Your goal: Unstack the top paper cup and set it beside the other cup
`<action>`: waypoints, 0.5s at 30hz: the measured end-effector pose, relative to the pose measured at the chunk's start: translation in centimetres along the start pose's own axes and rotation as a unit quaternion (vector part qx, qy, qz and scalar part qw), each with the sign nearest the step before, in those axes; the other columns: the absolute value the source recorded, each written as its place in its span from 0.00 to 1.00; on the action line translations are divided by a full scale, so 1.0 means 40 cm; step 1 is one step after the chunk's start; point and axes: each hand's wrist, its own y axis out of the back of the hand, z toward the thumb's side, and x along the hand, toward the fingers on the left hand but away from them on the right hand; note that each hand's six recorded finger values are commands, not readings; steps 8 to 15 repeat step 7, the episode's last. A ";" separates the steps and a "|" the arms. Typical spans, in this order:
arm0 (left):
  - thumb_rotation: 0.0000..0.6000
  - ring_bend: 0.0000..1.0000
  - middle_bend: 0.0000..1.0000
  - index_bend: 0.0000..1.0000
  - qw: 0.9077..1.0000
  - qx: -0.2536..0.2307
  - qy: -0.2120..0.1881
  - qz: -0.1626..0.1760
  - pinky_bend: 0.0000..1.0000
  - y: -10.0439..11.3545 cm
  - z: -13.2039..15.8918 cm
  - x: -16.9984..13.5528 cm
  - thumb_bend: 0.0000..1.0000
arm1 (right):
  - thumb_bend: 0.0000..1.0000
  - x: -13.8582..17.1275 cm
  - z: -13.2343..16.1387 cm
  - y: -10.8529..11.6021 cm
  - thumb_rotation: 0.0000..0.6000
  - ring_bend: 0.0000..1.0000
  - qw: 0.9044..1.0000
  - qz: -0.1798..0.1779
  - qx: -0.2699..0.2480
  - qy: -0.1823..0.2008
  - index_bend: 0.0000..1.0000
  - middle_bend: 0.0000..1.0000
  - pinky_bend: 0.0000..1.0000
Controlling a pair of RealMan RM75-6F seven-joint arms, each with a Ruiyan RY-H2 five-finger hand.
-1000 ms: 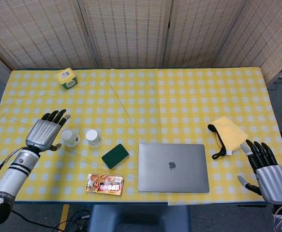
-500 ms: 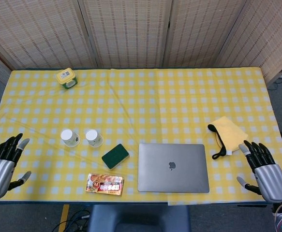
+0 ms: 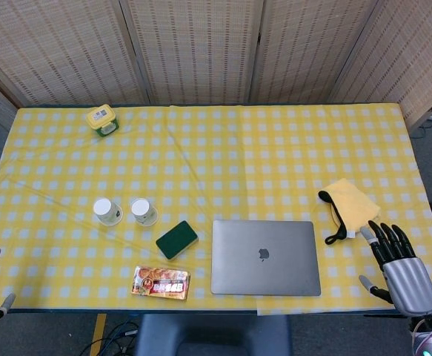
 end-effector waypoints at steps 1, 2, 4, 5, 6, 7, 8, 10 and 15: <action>1.00 0.00 0.00 0.01 1.000 -0.003 0.002 0.005 0.16 0.004 -0.003 -0.002 0.26 | 0.19 0.001 0.004 -0.003 1.00 0.00 1.000 0.001 0.000 0.001 0.00 0.00 0.00; 1.00 0.00 0.00 0.01 1.000 -0.006 0.001 0.008 0.16 0.005 -0.004 -0.003 0.26 | 0.19 0.002 0.006 -0.005 1.00 0.00 1.000 0.002 -0.001 0.002 0.00 0.00 0.00; 1.00 0.00 0.00 0.01 1.000 -0.015 0.002 0.009 0.16 0.007 -0.006 -0.004 0.26 | 0.19 0.005 0.009 -0.006 1.00 0.00 1.000 0.003 -0.001 0.003 0.00 0.00 0.00; 1.00 0.00 0.00 0.01 1.000 -0.019 0.003 0.009 0.16 0.007 -0.008 -0.003 0.26 | 0.19 0.007 0.010 -0.005 1.00 0.00 1.000 0.001 -0.001 0.004 0.00 0.00 0.00; 1.00 0.00 0.00 0.01 1.000 -0.021 0.005 0.007 0.16 0.006 -0.011 -0.003 0.26 | 0.19 0.008 0.011 -0.003 1.00 0.00 1.000 0.000 0.000 0.004 0.00 0.00 0.00; 1.00 0.00 0.00 0.01 1.000 -0.022 0.009 0.004 0.16 0.004 -0.015 -0.002 0.26 | 0.19 0.009 0.011 -0.002 1.00 0.00 1.000 -0.001 0.000 0.004 0.00 0.00 0.00; 1.00 0.00 0.00 0.01 1.000 -0.022 0.009 0.004 0.16 0.004 -0.015 -0.002 0.26 | 0.19 0.009 0.011 -0.002 1.00 0.00 1.000 -0.001 0.000 0.004 0.00 0.00 0.00; 1.00 0.00 0.00 0.01 1.000 -0.022 0.009 0.004 0.16 0.004 -0.015 -0.002 0.26 | 0.19 0.009 0.011 -0.002 1.00 0.00 1.000 -0.001 0.000 0.004 0.00 0.00 0.00; 1.00 0.00 0.00 0.01 1.000 -0.022 0.009 0.004 0.16 0.004 -0.015 -0.002 0.26 | 0.19 0.009 0.011 -0.002 1.00 0.00 1.000 -0.001 0.000 0.004 0.00 0.00 0.00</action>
